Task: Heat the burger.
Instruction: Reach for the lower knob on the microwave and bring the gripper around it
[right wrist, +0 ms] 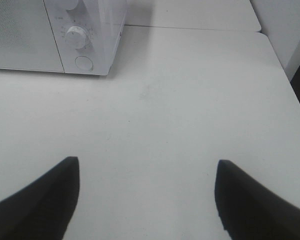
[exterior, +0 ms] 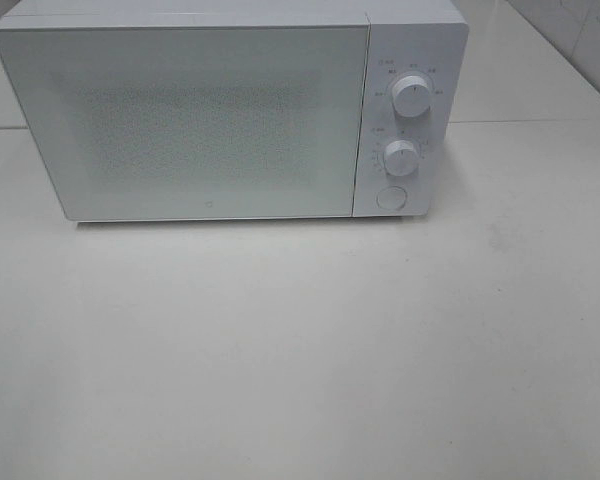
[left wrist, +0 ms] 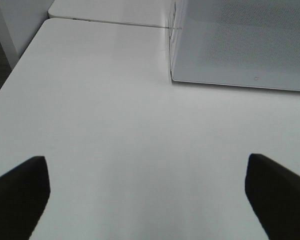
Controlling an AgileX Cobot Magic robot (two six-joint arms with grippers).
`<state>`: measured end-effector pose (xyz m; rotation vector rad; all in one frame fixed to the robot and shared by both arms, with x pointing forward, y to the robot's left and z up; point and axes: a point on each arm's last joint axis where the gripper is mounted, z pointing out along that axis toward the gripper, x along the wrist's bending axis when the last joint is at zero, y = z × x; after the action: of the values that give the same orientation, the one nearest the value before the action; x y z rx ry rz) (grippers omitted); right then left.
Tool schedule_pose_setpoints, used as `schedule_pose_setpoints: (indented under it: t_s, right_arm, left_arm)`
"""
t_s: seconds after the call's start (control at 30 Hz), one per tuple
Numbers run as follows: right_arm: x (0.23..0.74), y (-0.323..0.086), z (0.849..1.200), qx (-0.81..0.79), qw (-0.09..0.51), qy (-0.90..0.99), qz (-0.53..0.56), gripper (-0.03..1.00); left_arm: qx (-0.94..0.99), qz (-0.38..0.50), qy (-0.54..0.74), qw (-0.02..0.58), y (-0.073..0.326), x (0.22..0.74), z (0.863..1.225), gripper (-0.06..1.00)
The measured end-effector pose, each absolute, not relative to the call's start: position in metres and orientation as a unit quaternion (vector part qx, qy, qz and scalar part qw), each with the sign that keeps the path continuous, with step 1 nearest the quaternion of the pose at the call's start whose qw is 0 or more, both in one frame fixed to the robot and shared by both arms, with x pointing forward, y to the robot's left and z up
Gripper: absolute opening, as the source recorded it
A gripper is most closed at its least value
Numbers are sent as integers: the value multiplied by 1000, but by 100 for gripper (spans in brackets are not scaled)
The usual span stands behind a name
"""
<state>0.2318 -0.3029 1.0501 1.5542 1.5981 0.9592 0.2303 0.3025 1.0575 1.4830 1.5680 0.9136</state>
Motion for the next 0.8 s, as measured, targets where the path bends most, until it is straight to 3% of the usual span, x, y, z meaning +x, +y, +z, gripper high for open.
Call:
schedule_pose_setpoints:
  t_s: [0.43,0.8]
  right_arm:
    - [246,-301,1057,605,336,624,362,75]
    - [287,-296,1063,591,351,613,389,75]
  left_arm:
    - [583,359,617,388,302,230,1057,98]
    - [583,359,617,388,302,230,1057,98]
